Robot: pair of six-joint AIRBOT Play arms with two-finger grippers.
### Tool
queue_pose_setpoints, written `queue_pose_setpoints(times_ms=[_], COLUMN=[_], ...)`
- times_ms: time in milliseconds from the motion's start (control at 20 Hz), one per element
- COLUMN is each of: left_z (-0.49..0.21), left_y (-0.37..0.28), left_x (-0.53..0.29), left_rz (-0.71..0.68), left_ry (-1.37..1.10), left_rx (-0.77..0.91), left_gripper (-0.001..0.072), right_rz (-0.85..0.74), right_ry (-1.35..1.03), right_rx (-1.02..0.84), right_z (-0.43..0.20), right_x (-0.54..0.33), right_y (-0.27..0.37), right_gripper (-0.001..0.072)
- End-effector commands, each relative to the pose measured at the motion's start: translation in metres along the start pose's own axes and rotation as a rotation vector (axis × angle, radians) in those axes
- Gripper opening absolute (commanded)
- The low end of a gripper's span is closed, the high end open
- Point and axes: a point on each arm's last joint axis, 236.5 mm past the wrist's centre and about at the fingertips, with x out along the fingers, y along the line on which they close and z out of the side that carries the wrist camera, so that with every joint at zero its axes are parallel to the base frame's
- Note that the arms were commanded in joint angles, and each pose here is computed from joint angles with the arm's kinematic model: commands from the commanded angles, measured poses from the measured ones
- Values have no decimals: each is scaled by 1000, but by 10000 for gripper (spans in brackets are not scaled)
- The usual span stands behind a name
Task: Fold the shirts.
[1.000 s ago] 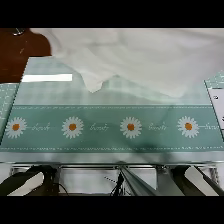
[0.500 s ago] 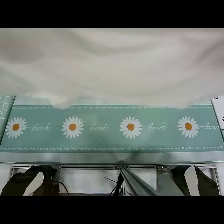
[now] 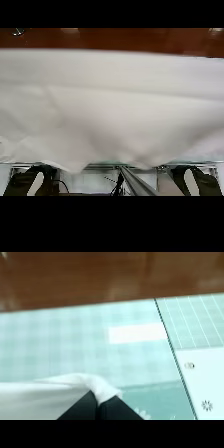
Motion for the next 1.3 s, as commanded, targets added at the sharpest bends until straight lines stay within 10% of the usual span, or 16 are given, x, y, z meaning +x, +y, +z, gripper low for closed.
queue_pose_setpoints(times_ms=[0,700,1250], left_z=[-60,-176,-190], left_y=[6,-7,6], left_x=[60,443,473], left_rz=[-19,-174,-160], left_ry=[194,544,644], left_rx=[-35,-179,-327], left_gripper=[18,18,19], right_rz=[-37,240,246], right_ry=[161,731,806], right_rx=[19,176,168], right_z=[-28,-146,-167], right_x=[42,461,514], right_y=[-18,9,-4], right_gripper=[28,28,29])
